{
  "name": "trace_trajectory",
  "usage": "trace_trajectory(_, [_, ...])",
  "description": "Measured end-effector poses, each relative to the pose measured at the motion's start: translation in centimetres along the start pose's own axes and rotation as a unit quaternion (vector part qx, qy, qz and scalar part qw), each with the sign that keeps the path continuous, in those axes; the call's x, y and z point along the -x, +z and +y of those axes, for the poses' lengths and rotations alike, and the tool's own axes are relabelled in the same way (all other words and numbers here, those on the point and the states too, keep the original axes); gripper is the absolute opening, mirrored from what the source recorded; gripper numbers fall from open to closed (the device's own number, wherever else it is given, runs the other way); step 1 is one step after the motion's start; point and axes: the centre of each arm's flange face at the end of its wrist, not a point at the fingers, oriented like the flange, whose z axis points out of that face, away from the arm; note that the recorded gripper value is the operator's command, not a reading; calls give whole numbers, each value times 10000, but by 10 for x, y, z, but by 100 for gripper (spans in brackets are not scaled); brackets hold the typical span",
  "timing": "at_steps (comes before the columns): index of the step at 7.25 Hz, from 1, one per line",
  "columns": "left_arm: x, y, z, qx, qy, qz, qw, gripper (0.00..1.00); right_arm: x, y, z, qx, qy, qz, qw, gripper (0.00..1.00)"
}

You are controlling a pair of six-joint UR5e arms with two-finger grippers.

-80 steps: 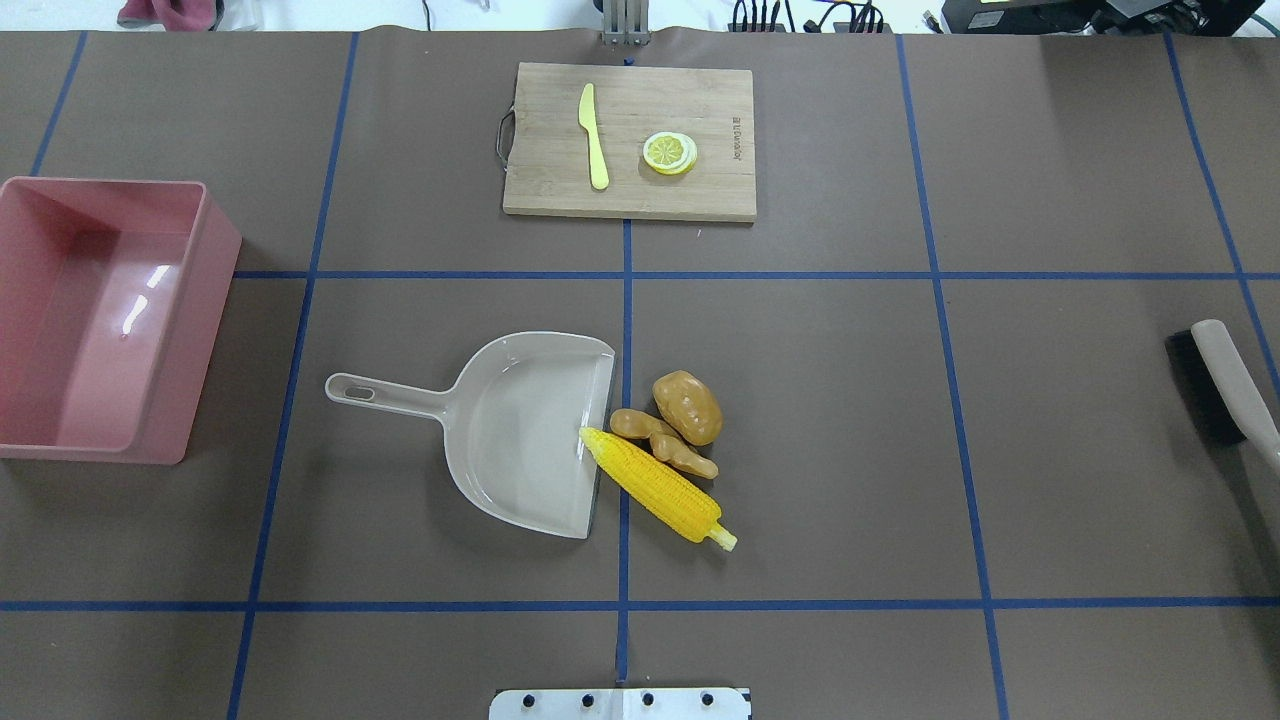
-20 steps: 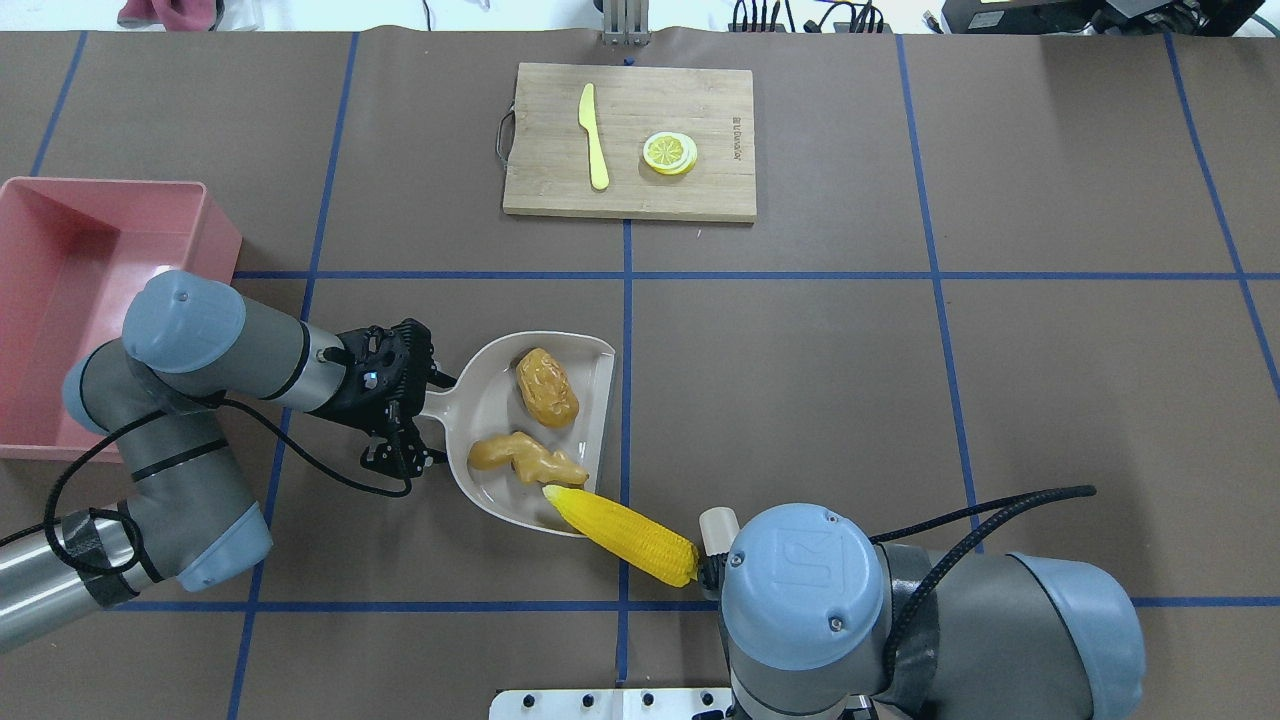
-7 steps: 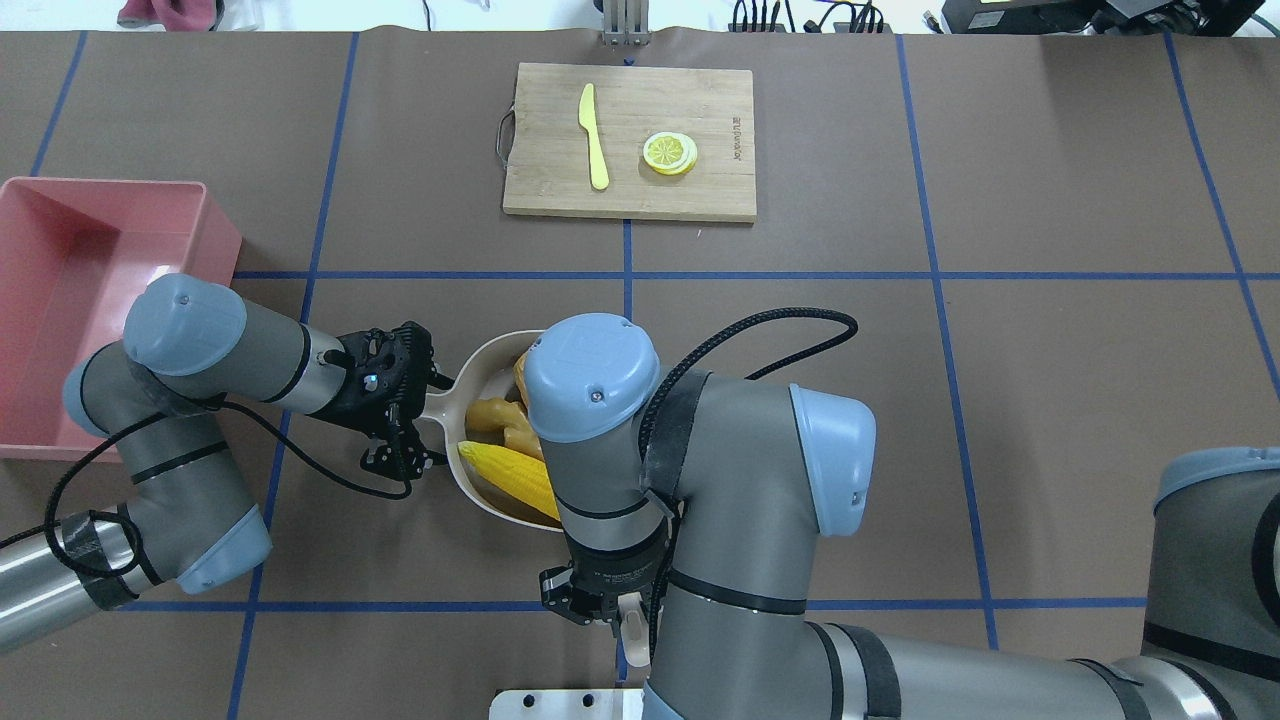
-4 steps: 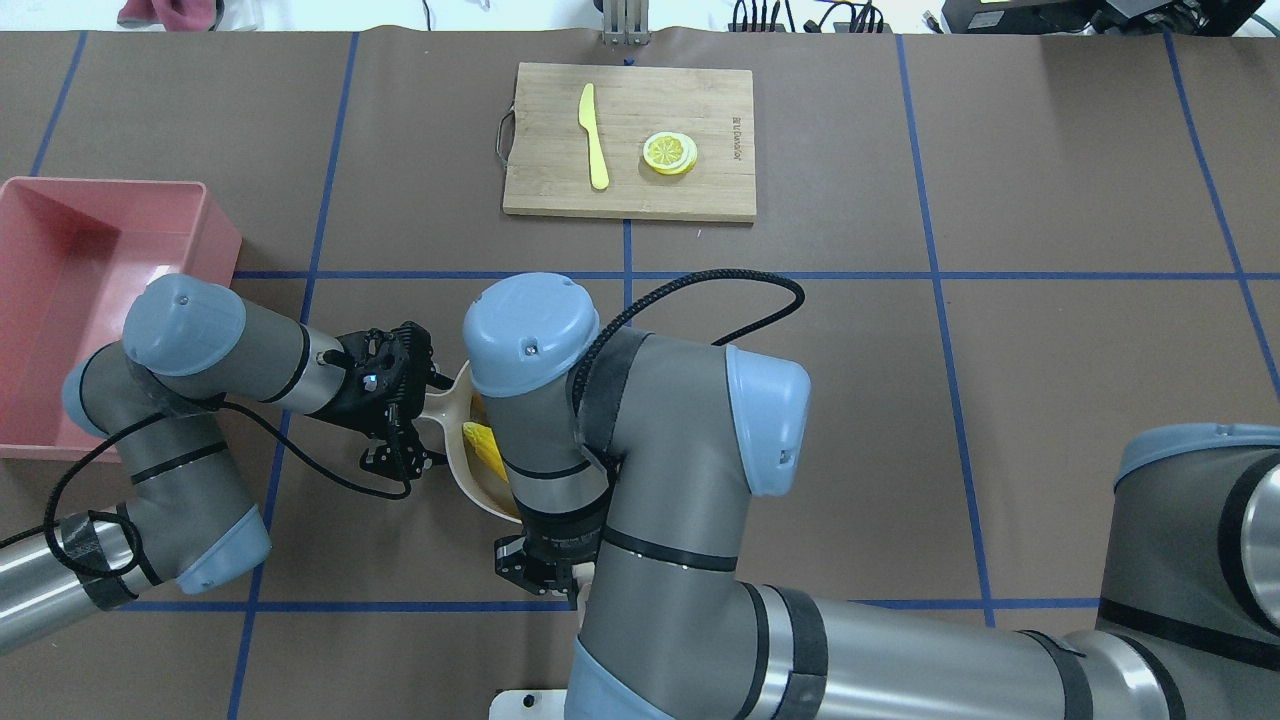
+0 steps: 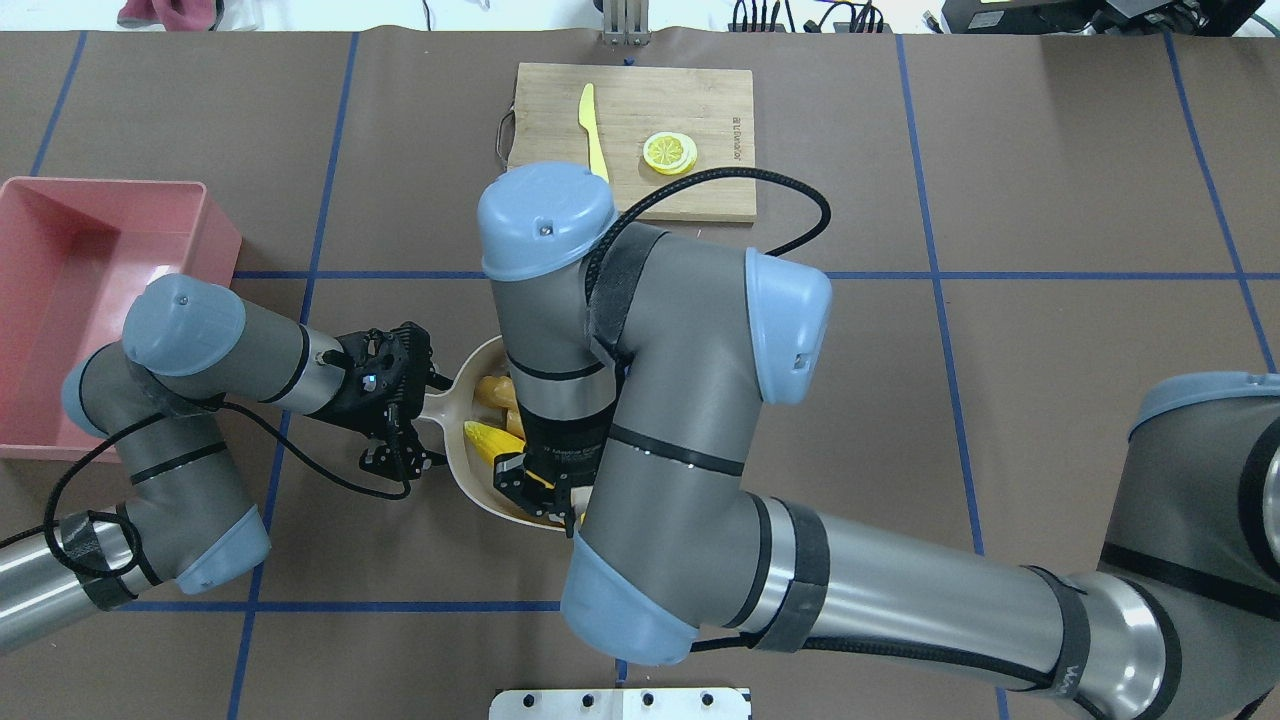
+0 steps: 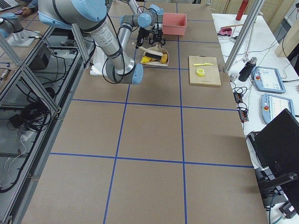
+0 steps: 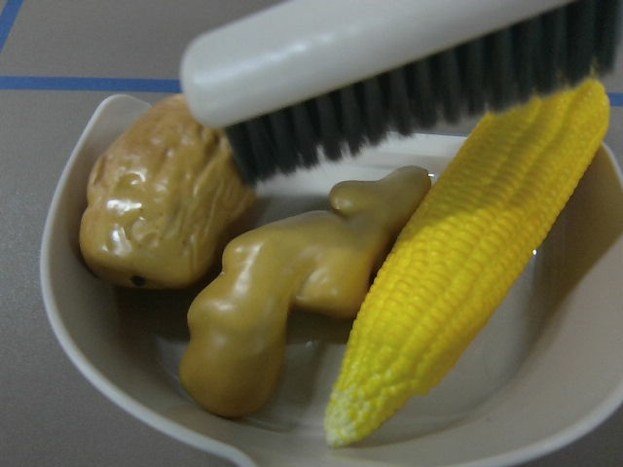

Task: Sweep and dump trash into bin

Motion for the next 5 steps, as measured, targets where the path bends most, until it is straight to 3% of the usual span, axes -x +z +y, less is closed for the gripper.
trace_trajectory(3, [0,0,0,3,-1,-2,10000,93,-154,-19,-3,-312,188,94,9993,0])
trace_trajectory(5, [0,0,0,0,0,-2,10000,92,-273,-22,-1,-480,50,293,9984,0])
